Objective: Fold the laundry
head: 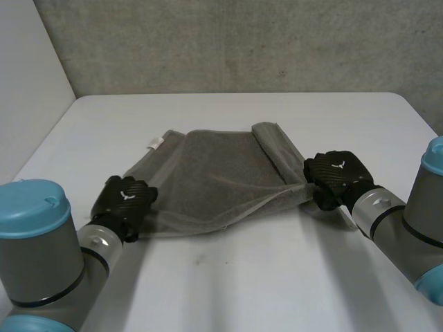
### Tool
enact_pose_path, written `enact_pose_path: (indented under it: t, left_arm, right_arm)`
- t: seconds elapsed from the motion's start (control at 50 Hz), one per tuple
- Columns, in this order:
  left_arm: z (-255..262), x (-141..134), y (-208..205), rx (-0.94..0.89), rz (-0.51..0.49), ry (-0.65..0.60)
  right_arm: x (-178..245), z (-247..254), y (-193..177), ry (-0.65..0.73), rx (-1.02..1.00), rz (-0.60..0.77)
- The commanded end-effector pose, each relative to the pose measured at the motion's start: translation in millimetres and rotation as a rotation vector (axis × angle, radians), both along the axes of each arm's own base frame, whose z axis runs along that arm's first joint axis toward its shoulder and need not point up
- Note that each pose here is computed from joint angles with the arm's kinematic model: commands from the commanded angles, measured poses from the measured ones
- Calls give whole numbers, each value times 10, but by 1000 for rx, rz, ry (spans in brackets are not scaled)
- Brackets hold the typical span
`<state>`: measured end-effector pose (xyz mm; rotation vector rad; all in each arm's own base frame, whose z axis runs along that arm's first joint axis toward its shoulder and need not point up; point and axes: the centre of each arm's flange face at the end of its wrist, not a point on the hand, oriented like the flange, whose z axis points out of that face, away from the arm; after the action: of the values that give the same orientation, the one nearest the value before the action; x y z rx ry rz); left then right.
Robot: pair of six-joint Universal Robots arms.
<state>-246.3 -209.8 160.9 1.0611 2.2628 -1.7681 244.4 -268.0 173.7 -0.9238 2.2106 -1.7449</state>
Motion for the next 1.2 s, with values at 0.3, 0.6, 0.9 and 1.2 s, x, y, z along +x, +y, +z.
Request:
enact_pose_path:
  t: [0.3,0.6,0.9,1.2]
  left_arm:
    - [-169,141,-5,139,105,88]
    - [-284,-63,-458,77,101,108]
    - [-287,-202,-696,17,91,153]
    - [-348,-253,-830,9,93,155]
  right_arm:
    - [37,-68,67,19,21,28]
    - [33,-102,97,23,31,34]
    - [33,-138,101,28,40,37]
    - [42,-161,77,31,41,39]
